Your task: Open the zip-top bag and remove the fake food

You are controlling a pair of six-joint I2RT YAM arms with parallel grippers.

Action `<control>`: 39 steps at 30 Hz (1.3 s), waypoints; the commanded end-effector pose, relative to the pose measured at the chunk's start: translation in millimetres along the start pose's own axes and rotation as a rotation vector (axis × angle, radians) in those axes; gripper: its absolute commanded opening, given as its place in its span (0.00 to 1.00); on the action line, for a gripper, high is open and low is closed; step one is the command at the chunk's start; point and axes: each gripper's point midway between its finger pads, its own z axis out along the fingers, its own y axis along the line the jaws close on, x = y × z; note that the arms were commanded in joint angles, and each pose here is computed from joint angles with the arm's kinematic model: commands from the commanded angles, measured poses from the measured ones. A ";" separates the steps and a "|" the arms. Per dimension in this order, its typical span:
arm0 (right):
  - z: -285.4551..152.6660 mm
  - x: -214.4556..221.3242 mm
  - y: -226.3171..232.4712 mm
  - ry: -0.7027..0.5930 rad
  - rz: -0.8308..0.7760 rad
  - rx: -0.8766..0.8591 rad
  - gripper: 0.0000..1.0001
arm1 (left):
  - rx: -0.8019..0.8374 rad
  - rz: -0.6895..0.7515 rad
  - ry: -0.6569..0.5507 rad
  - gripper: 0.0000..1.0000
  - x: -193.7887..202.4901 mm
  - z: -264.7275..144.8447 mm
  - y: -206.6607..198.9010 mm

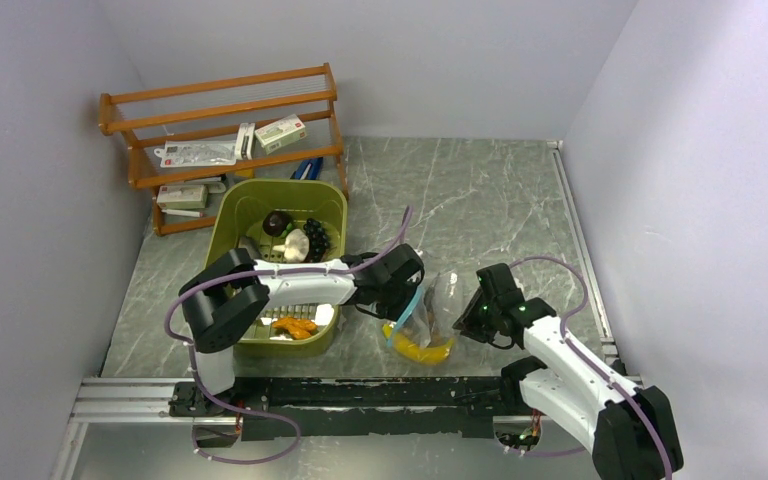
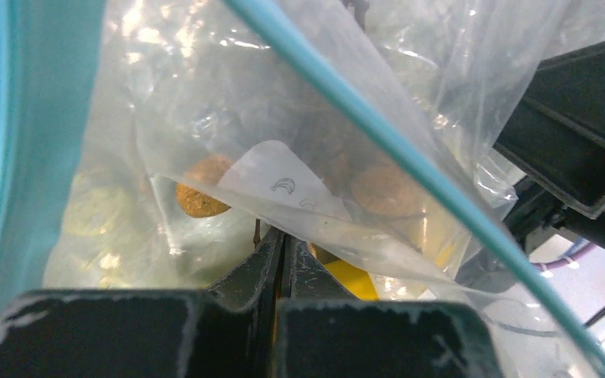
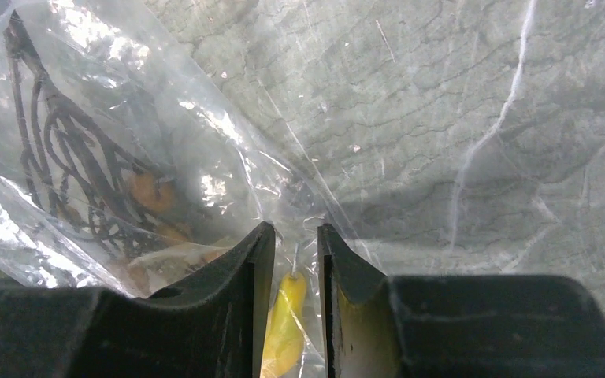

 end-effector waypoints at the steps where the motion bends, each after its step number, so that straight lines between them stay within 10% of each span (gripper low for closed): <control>1: 3.3 3.4 -2.3 0.015 -0.019 -0.001 0.27 | -0.110 0.032 -0.058 0.07 -17.0 -19.1 12.8; 7: 1.0 3.1 14.9 0.027 -0.062 -0.088 0.27 | 0.038 0.040 -0.035 0.10 -11.8 -14.0 -11.6; 18: 4.8 12.8 14.1 0.072 -0.073 -0.105 0.27 | 0.124 0.025 -0.075 0.56 -27.2 -13.5 -33.0; 39: 5.5 14.0 18.6 0.095 -0.091 -0.115 0.27 | 0.238 -0.129 -0.004 0.38 -12.4 22.6 -19.3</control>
